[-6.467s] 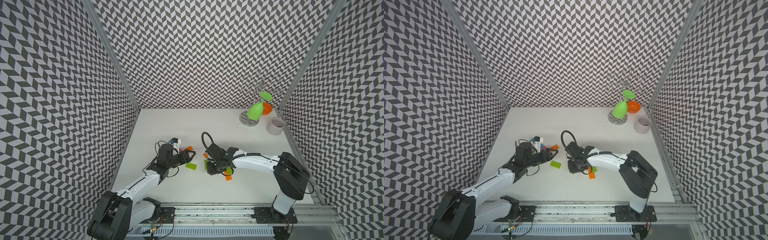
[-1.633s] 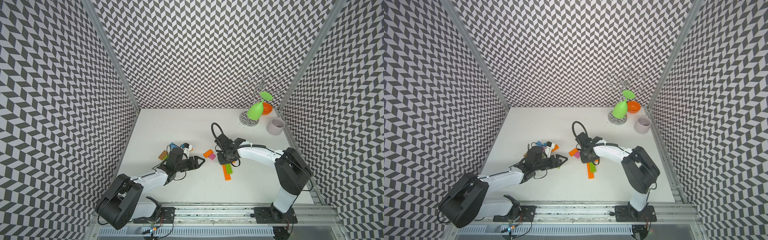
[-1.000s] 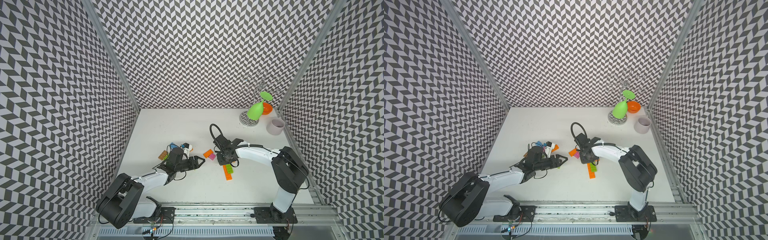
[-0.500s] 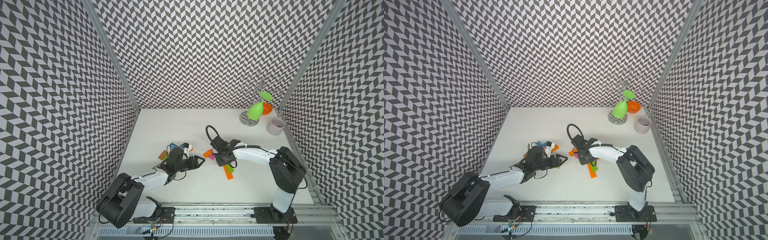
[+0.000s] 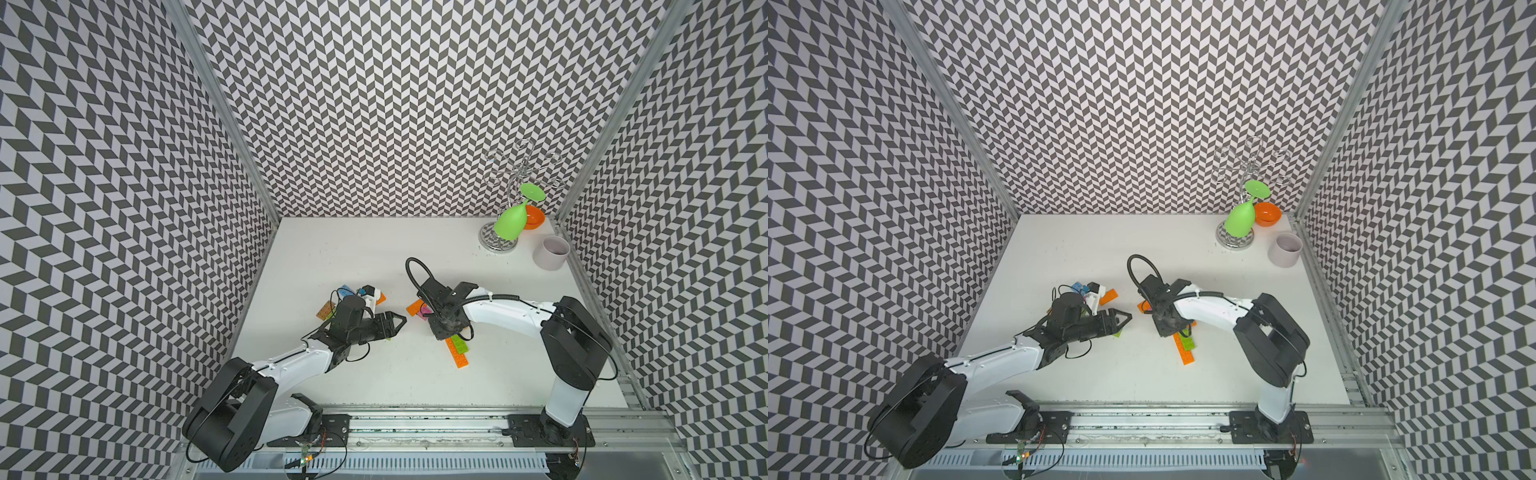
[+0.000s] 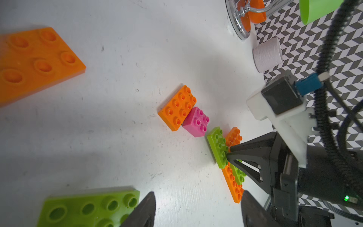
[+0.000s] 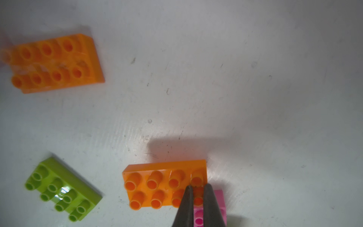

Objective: Assemble a small pinwheel with lego
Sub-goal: Pick up the lego brick from the center of the board, then adjust the lego brick at the center of the board.

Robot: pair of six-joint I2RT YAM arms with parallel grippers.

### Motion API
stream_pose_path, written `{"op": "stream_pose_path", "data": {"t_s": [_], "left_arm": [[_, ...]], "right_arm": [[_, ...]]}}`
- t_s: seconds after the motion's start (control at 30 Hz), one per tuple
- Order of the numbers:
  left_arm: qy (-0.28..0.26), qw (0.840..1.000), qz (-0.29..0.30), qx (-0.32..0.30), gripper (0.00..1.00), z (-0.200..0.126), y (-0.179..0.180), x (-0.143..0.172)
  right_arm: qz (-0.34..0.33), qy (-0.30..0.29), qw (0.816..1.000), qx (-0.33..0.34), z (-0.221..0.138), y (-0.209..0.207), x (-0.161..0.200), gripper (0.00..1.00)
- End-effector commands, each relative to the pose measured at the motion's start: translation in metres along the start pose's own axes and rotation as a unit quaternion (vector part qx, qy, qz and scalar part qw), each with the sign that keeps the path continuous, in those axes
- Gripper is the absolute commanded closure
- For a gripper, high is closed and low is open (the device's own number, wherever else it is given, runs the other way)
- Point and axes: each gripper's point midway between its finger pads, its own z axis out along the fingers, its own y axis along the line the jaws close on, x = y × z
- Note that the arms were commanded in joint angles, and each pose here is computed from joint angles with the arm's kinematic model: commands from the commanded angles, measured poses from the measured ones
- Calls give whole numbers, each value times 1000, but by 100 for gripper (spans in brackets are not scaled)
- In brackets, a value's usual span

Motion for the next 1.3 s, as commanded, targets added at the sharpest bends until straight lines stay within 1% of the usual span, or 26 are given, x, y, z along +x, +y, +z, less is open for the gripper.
{"op": "stream_pose_path", "data": {"t_s": [0.0, 0.2, 0.3, 0.37, 0.47, 0.57, 0.67, 0.87, 1.03, 1.27], "left_arm": [[-17, 1000, 19, -1, 31, -5, -9, -13], [-19, 1000, 16, 0, 30, -5, -8, -16], [-26, 1000, 9, 2, 30, -7, -5, -23], [-32, 999, 3, 6, 30, -9, -2, -31], [-50, 999, -10, 13, 31, -14, 5, -48], [-68, 997, -17, 12, 31, -18, 13, -68], [-85, 996, -19, 6, 31, -18, 20, -89], [-109, 994, -17, -22, 31, -3, 29, -125], [-105, 994, -17, -21, 32, 7, 29, -134], [-102, 994, -20, -24, 32, 8, 33, -129]], "right_arm": [[6, -22, 1000, -15, -18, 7, -13, 81], [18, -40, 999, -20, -27, 7, -22, 79], [29, -68, 996, -52, -36, 17, -39, 80], [9, -87, 993, -75, -37, 28, -51, 80], [-26, -99, 993, -66, -34, 30, -67, 82], [-44, -108, 991, -60, -31, 27, -87, 81], [-49, -107, 992, -55, -25, 17, -105, 80], [-56, -90, 993, -52, -4, 7, -126, 79], [-72, -75, 993, -61, 10, 13, -129, 79], [-81, -61, 992, -74, 21, 19, -126, 80]]}}
